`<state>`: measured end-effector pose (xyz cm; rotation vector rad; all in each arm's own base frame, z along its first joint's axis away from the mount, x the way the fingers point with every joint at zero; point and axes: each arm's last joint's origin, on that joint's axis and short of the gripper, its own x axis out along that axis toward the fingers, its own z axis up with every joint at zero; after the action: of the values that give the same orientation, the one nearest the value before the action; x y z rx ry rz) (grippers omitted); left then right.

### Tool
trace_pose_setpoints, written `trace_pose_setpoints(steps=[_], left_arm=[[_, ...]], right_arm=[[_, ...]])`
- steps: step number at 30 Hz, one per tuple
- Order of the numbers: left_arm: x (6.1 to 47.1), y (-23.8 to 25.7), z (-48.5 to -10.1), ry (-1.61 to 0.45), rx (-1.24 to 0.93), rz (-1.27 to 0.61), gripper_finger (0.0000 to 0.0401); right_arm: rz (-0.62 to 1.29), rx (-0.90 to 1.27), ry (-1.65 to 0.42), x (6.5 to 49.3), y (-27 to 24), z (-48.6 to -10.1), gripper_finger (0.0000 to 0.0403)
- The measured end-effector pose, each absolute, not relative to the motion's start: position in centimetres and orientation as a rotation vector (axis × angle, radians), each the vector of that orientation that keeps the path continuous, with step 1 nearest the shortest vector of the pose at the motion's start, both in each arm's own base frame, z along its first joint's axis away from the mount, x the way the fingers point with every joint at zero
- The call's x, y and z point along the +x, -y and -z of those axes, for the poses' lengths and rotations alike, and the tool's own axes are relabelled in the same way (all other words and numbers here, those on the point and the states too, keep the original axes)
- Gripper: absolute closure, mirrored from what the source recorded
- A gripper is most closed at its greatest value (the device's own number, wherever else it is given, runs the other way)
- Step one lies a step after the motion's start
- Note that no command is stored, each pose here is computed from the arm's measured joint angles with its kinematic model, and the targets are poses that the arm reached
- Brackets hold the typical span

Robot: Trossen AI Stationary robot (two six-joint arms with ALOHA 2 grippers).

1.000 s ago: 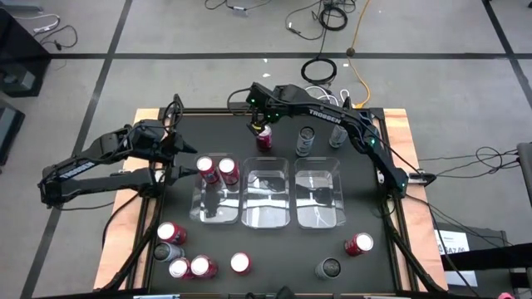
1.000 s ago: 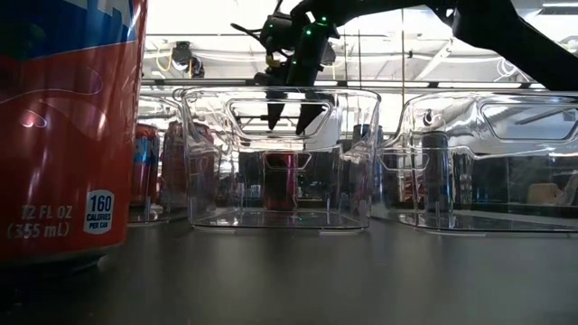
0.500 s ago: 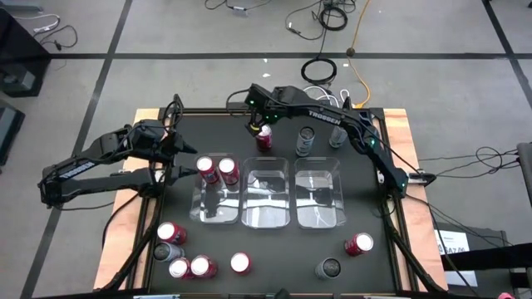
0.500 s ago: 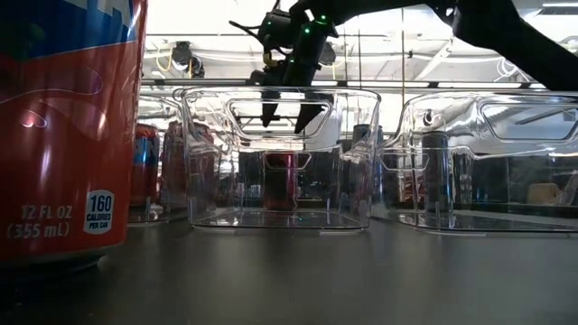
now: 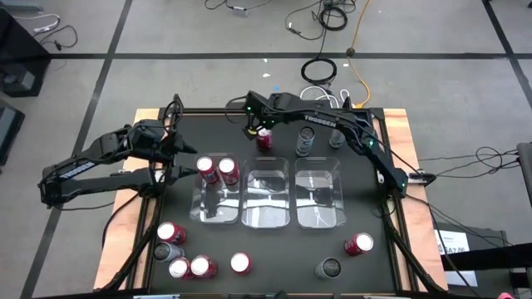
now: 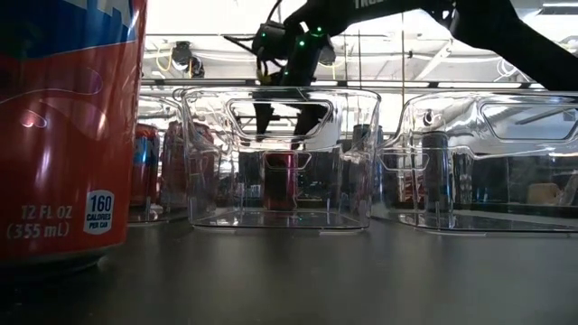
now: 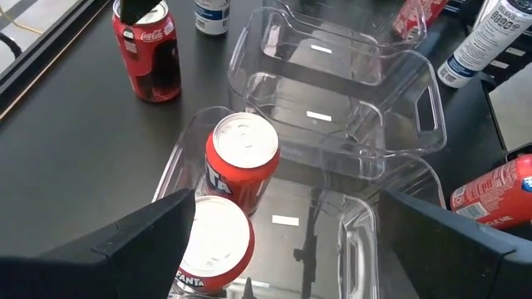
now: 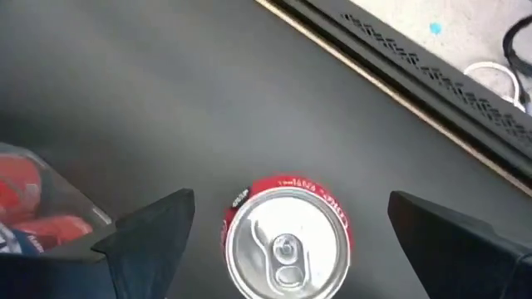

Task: Sort soda cans
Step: Put the top red white soda can into the left transparent bin

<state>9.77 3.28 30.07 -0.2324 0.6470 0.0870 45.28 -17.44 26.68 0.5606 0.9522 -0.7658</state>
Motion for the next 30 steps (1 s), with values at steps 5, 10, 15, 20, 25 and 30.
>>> trace_pose_setpoints(steps=[5, 10, 15, 20, 25, 30], left_arm=[[9.8, -3.3, -30.1, -0.647, -0.232, -0.085, 0.0016], [9.8, -3.3, -30.1, -0.647, -0.231, -0.085, 0.0016], [9.8, -3.3, -30.1, -0.647, -0.231, -0.084, 0.0016], [9.8, -3.3, -30.1, -0.647, -0.232, -0.084, 0.0016], [9.8, -3.3, -30.1, -0.647, -0.232, -0.083, 0.0016], [9.8, -3.3, -30.1, -0.648, -0.224, -0.08, 0.0016]], right_arm=[[0.792, 0.59, -0.981, 45.1, 17.6, -25.4, 0.0011], [0.797, 0.601, -1.007, 45.0, 17.6, -23.7, 0.0011], [0.787, 0.622, -1.017, 45.0, 17.7, -22.3, 0.0013], [0.794, 0.636, -1.017, 44.9, 17.7, -21.8, 0.0042], [0.81, 0.652, -1.015, 44.9, 17.7, -21.7, 0.0098], [0.831, 0.68, -1.017, 44.8, 17.6, -21.7, 0.0115]])
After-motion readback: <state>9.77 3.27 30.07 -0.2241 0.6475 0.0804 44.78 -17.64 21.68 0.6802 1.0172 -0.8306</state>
